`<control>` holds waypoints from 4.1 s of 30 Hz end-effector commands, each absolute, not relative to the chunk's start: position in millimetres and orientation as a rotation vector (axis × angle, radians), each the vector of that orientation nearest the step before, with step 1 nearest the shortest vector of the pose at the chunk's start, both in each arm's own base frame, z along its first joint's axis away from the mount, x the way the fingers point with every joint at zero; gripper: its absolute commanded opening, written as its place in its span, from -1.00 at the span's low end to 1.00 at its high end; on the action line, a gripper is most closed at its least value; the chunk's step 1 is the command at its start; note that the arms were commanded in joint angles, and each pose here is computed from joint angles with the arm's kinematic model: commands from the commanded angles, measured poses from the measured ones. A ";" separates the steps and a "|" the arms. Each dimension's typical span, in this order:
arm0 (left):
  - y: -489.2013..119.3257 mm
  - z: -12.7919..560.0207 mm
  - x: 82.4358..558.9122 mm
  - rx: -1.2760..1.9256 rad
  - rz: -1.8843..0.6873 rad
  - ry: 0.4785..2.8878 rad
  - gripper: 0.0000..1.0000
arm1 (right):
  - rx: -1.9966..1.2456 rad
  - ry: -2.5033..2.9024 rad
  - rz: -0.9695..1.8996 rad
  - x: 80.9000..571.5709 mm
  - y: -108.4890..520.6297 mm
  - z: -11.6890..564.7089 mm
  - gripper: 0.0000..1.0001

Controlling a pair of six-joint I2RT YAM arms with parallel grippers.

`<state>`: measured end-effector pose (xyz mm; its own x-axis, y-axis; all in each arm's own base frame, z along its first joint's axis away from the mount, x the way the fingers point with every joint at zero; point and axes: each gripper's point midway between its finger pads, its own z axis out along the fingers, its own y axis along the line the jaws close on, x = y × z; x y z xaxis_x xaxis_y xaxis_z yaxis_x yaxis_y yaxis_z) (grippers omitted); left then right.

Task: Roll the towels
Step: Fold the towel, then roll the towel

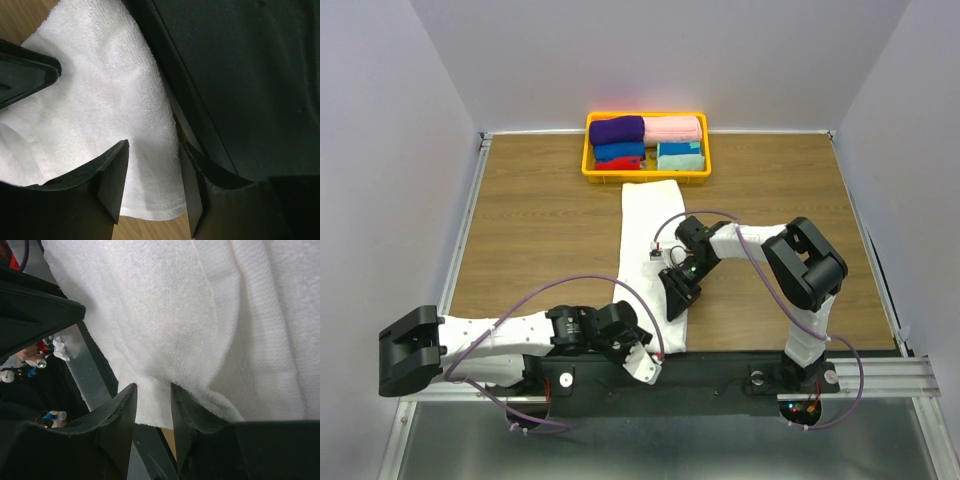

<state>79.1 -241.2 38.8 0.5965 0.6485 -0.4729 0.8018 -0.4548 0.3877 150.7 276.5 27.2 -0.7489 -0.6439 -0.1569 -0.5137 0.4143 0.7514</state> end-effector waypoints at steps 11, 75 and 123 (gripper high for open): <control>-252.3 50.6 72.0 2.214 -0.419 1.150 -1.00 | 1.067 -2.520 -1.164 154.0 266.9 16.4 -0.22; -260.0 39.6 263.6 1.552 -1.050 2.022 -0.78 | 1.055 -2.526 -1.715 207.0 284.6 136.0 -0.16; -268.2 36.7 191.0 1.987 -0.067 1.262 0.66 | 0.693 -2.625 -1.324 222.3 280.6 10.5 -0.19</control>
